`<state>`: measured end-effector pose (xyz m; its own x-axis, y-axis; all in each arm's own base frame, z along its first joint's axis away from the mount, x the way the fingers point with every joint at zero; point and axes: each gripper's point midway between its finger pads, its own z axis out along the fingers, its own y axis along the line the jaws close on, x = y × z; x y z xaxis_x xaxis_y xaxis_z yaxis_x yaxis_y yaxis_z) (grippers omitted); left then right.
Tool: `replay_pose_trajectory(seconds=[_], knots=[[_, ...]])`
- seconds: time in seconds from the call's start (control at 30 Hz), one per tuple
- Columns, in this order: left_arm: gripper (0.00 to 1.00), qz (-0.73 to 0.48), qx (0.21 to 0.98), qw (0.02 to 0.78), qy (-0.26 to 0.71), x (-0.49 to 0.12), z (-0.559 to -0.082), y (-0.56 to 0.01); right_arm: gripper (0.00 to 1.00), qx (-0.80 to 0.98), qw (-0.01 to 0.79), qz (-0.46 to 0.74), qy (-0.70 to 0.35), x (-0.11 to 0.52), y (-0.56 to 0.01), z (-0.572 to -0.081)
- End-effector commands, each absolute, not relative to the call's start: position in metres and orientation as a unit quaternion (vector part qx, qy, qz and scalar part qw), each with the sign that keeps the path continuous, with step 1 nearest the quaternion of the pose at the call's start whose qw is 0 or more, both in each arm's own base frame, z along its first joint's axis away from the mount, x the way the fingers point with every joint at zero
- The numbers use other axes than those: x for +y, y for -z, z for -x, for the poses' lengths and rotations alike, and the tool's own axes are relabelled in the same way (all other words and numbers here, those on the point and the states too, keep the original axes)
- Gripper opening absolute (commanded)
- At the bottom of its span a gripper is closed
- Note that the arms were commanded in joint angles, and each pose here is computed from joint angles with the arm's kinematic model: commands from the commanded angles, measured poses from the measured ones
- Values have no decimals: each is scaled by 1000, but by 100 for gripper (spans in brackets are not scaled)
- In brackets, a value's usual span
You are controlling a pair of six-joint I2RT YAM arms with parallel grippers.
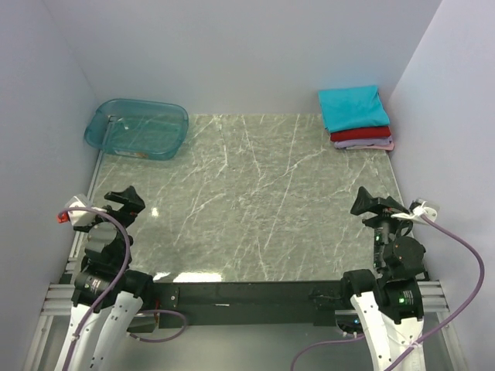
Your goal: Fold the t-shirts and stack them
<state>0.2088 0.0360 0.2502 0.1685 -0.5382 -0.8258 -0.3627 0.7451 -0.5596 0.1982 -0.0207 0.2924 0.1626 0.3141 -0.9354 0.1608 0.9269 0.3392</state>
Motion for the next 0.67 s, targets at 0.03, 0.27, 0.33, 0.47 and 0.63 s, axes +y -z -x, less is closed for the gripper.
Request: replay_pose_trajectory(seconds=[0.03,0.27,0.33,0.47,0.63], knots=[[99,346,627,694,67,35,-218,-261,91,632,754,-169,-66,-15,-302,-200],[99,319,650,688,53,29,-229,-249,91,635,753,-162,-63,-13,-301,-201],[99,312,651,690,50,29,-230,-249,91,635,753,-161,-64,-13,-303,-201],[99,308,649,693,53,28,-230,-249,92,637,750,-166,-65,-14,-300,-202],[99,304,650,694,57,26,-231,-250,92,639,749,-159,-68,-11,-301,-205]])
